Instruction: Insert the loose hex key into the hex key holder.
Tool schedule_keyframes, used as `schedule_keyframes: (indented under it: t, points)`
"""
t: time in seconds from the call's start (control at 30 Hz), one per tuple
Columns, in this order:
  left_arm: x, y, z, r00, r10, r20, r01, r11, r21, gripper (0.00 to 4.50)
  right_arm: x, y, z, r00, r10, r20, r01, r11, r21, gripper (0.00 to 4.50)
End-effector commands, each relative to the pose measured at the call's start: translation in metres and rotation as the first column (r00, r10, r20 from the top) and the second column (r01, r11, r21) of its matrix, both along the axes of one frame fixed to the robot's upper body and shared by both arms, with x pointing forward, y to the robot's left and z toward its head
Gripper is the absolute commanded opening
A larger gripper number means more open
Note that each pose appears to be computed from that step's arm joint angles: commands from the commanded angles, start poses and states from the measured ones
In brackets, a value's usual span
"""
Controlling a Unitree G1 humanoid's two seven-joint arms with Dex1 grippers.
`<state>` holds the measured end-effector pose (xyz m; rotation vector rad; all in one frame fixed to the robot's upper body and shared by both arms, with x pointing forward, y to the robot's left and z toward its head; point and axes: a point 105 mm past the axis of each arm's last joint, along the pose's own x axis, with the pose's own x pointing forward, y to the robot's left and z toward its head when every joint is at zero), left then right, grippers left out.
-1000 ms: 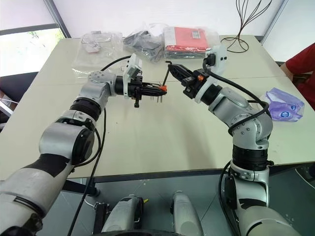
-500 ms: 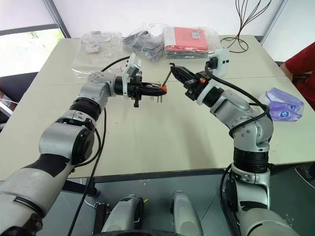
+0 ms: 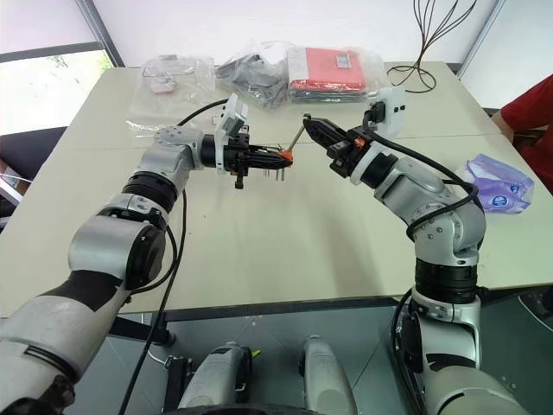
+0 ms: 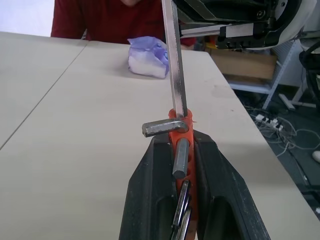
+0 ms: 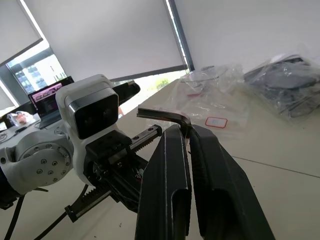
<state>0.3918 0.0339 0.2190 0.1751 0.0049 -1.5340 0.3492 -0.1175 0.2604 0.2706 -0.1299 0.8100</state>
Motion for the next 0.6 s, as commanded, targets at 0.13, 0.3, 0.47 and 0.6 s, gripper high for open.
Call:
schedule_keyframes:
  t: [0.13,0.3,0.47,0.6]
  points:
    - [-0.001,0.002,0.017,0.998,-0.009,0.061,0.011,0.999,-0.037,0.0,0.001,-0.004,0.002,1.0,-0.018,0.015,0.019,1.0,-0.017,0.12]
    - [-0.002,-0.002,0.016,0.998,-0.023,0.064,0.025,0.999,-0.033,0.0,-0.003,0.009,0.005,0.999,0.035,0.035,-0.033,0.998,-0.047,0.12]
    - [-0.003,-0.004,0.017,0.997,-0.028,0.068,0.03,0.999,-0.031,0.0,-0.004,0.016,0.011,0.997,0.065,0.052,-0.062,0.996,-0.057,0.12]
    - [-0.003,-0.004,0.016,0.997,-0.03,0.068,0.032,0.999,-0.032,0.0,-0.005,0.023,0.011,0.995,0.09,0.051,-0.087,0.995,-0.055,0.12]
